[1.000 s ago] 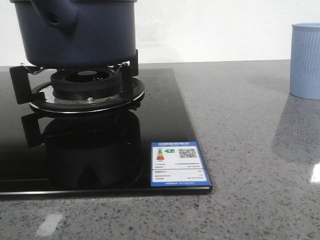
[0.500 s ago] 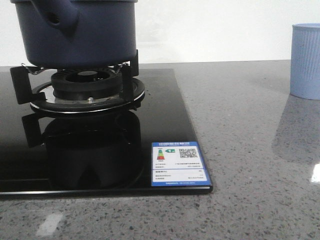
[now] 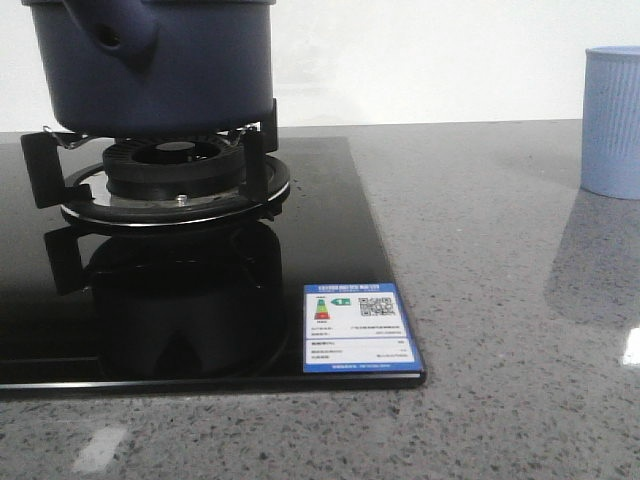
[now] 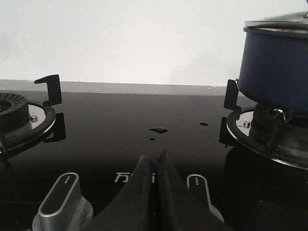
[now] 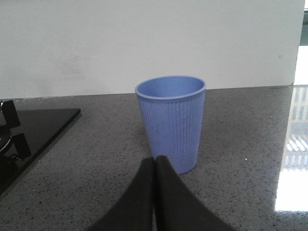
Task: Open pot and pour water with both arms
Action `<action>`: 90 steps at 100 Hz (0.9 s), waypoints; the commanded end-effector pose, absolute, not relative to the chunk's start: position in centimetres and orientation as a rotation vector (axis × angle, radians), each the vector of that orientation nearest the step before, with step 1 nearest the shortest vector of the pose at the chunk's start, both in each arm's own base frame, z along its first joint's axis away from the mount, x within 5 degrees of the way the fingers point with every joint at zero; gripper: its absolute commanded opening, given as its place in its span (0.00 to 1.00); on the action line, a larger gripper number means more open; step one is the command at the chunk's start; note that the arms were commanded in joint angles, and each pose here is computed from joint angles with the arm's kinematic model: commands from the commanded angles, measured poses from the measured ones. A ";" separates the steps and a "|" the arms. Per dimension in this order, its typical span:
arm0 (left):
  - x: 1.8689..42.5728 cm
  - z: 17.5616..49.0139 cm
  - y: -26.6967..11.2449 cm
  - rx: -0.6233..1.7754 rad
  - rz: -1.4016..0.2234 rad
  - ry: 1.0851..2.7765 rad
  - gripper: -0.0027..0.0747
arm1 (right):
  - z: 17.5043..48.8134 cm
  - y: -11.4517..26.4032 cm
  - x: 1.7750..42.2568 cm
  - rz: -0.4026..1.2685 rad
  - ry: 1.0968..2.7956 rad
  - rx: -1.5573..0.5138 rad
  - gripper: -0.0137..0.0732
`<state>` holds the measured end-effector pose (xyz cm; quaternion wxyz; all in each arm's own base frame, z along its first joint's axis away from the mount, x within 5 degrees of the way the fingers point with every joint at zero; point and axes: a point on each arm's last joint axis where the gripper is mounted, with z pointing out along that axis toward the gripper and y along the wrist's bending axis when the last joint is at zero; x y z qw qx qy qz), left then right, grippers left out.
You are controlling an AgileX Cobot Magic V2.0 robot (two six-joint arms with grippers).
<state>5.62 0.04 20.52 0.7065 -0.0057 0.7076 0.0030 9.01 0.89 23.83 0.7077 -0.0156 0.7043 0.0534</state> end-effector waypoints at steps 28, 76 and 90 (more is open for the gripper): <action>5.5 20.7 0.1 -0.036 -0.007 1.510 0.01 | 25.0 1.1 9.1 0.146 1.514 -0.049 0.08; 5.5 20.7 0.1 -0.036 -0.007 1.510 0.01 | 25.0 1.1 9.1 0.146 1.514 -0.049 0.08; 5.5 20.7 0.1 -0.036 -0.007 1.510 0.01 | 25.0 1.1 9.1 0.146 1.514 -0.049 0.08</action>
